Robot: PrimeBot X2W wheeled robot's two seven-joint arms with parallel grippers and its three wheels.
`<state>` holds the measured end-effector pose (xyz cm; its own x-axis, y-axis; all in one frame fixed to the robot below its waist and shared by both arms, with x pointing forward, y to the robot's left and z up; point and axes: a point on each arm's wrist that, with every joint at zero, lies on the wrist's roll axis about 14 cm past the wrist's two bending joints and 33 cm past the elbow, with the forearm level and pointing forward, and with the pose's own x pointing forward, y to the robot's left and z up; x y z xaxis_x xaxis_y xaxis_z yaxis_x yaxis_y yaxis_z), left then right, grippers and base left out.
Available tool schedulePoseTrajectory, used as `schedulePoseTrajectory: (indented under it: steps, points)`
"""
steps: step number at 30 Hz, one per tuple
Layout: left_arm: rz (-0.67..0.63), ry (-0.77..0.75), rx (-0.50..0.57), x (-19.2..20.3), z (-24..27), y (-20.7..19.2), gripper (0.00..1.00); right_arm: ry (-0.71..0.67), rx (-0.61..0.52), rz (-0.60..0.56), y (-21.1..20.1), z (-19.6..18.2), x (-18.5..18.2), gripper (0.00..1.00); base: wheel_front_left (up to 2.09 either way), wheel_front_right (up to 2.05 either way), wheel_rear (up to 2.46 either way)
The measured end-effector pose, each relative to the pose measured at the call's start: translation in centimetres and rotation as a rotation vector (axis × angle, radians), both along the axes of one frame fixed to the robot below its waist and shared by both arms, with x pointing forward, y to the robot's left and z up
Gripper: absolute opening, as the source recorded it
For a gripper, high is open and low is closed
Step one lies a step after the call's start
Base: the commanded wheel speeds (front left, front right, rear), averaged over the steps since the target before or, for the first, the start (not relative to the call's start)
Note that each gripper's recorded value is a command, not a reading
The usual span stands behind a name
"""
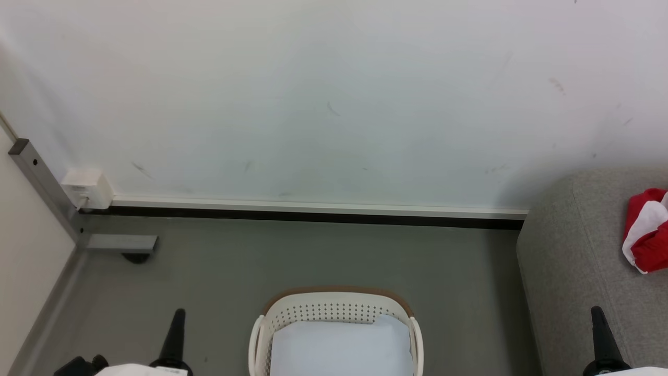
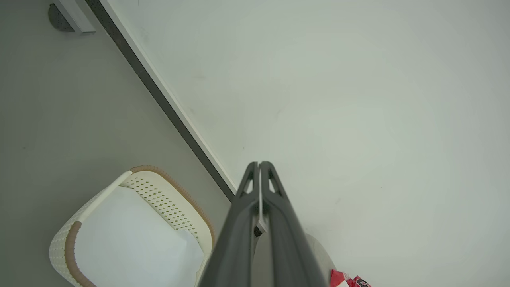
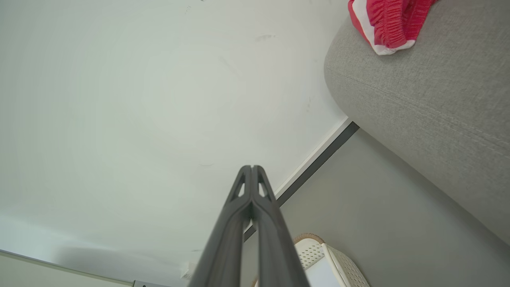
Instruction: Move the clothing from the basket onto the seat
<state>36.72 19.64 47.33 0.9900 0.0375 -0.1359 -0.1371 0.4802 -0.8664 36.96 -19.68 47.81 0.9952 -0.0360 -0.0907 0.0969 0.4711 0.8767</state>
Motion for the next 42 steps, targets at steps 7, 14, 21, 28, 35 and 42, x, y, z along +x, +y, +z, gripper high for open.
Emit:
schedulePoseTrajectory:
  steps: [7, 14, 21, 28, 35, 42]
  points:
    - [0.005, -0.018, -0.096, 0.3, 0.4, 0.1, 0.0, -0.01, 0.09, 0.0, 0.0, 0.4, 0.3, 0.0, 0.0, 0.0, 0.0]
    - [0.003, -0.033, -0.162, 0.6, 0.8, 0.1, 0.0, -0.021, 0.155, 0.001, 0.0, 0.7, 0.6, 0.0, 0.0, 0.0, 0.0]
    - [0.004, -0.045, -0.224, 0.9, 1.1, 0.1, 0.0, -0.026, 0.217, 0.001, 0.0, 0.9, 0.7, 0.0, 0.0, 0.0, 0.0]
    - [0.007, -0.064, -0.283, 1.1, 1.6, 0.2, 0.0, -0.042, 0.275, 0.001, -0.1, 1.3, 1.0, 0.0, 0.0, 0.0, 0.0]
    - [0.007, -0.078, -0.339, 1.3, 1.9, 0.2, 0.0, -0.049, 0.331, 0.003, -0.1, 1.5, 1.2, 0.0, 0.0, 0.0, 0.0]
    - [0.0, -0.093, -0.386, 1.6, 2.3, 0.1, 0.0, -0.059, 0.382, 0.004, -0.1, 1.8, 1.4, 0.0, 0.0, 0.0, 0.0]
